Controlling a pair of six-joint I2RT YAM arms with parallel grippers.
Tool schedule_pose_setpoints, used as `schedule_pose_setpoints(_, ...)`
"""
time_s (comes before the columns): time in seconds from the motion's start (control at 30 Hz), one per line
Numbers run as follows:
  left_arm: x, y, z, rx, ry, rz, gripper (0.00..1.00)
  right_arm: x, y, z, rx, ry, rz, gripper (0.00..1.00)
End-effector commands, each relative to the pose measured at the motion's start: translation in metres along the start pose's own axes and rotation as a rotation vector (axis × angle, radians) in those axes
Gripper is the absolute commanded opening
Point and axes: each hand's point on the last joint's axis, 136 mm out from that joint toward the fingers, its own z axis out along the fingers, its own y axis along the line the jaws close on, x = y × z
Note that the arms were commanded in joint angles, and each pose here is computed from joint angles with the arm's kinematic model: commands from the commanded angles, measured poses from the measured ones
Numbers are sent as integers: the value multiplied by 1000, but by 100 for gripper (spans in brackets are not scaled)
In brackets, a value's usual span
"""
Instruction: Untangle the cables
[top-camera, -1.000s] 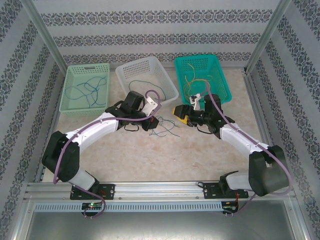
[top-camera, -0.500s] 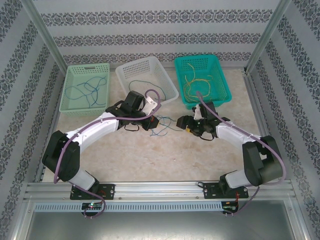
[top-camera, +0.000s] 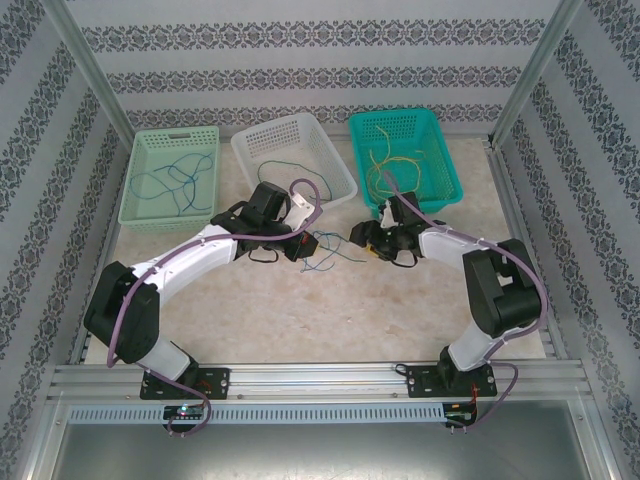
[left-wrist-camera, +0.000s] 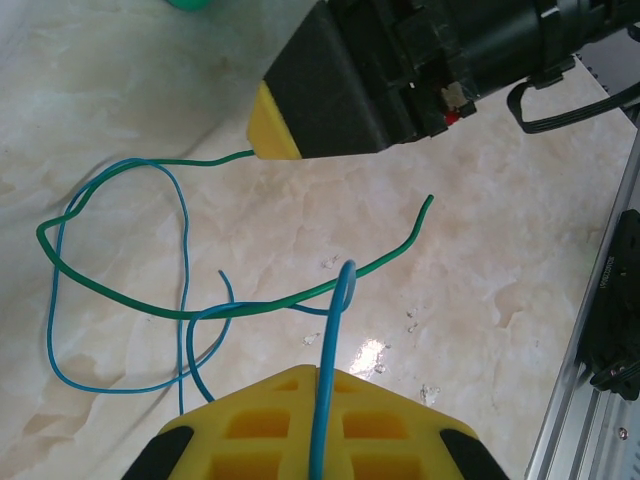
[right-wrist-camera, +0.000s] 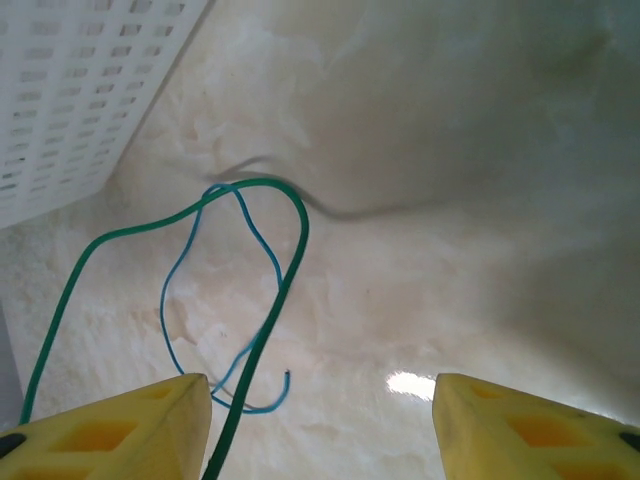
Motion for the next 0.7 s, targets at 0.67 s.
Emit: schedule_pose_setpoints(0.67,4,-7,-7,0,-5,39,2,22,28,24,-58,105,-23,24)
